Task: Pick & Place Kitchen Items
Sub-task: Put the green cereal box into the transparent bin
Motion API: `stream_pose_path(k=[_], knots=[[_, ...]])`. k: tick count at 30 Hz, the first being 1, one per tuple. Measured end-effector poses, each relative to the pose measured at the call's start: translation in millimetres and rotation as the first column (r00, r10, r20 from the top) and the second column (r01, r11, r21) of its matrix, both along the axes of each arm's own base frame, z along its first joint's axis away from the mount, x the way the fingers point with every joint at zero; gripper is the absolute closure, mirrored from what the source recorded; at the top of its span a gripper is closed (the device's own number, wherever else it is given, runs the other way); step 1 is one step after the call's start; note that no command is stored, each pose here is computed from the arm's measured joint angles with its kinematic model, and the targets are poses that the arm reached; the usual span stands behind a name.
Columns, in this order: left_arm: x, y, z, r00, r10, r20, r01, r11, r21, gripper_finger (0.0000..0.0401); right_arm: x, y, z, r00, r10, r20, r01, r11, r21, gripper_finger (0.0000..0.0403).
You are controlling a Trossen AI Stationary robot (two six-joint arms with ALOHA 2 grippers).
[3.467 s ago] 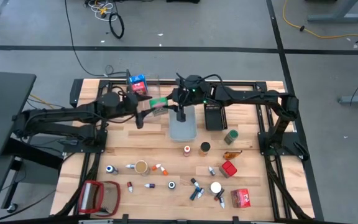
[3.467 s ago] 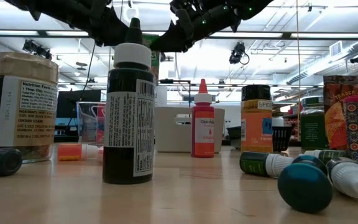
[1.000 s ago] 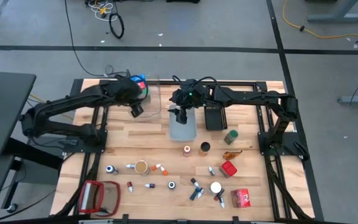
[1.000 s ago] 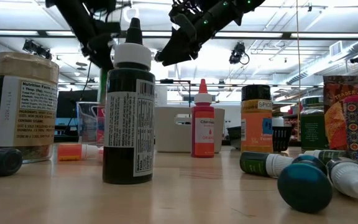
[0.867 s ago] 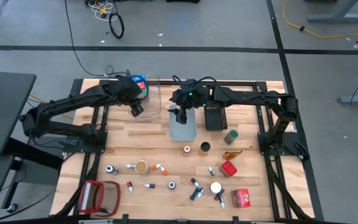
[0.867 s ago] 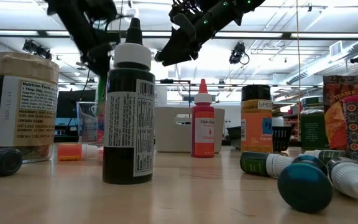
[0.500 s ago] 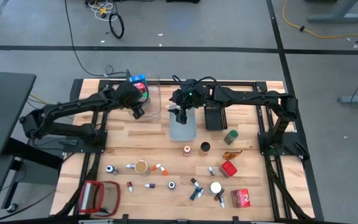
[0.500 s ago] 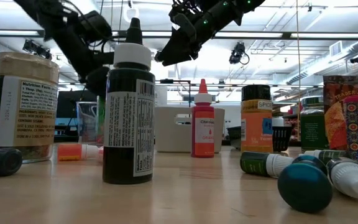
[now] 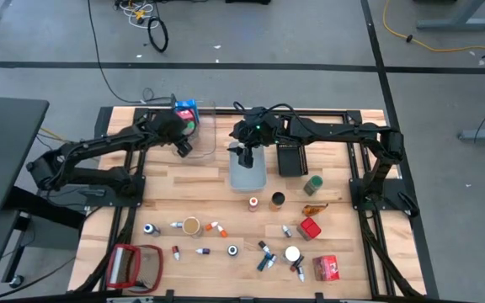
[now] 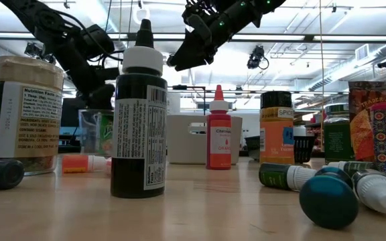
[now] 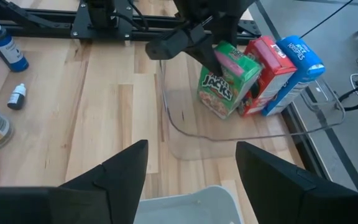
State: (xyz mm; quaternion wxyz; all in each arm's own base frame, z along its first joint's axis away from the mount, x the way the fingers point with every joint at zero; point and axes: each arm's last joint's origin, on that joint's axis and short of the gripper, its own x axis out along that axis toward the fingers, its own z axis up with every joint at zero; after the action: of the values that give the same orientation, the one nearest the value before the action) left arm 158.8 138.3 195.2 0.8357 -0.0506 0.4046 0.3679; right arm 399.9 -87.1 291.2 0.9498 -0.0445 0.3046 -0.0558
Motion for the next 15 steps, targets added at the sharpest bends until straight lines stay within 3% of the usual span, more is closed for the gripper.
stream_pose_path(k=[9, 15], knots=[[-1.9, 1.5, 0.4, 0.997, 0.032, -0.077, -0.026, 0.997, 0.074, 0.0163, 0.0, 0.0, 0.0, 1.0, 0.0, 0.0, 0.0, 1.0, 0.0, 0.0149], [-2.0, -0.2, 9.9, 0.987, 0.102, -0.122, -0.08, 0.982, 0.17, 0.0148, 0.0, 0.0, 0.0, 1.0, 0.0, 0.0, 0.0, 1.0, 0.0, 0.0149]])
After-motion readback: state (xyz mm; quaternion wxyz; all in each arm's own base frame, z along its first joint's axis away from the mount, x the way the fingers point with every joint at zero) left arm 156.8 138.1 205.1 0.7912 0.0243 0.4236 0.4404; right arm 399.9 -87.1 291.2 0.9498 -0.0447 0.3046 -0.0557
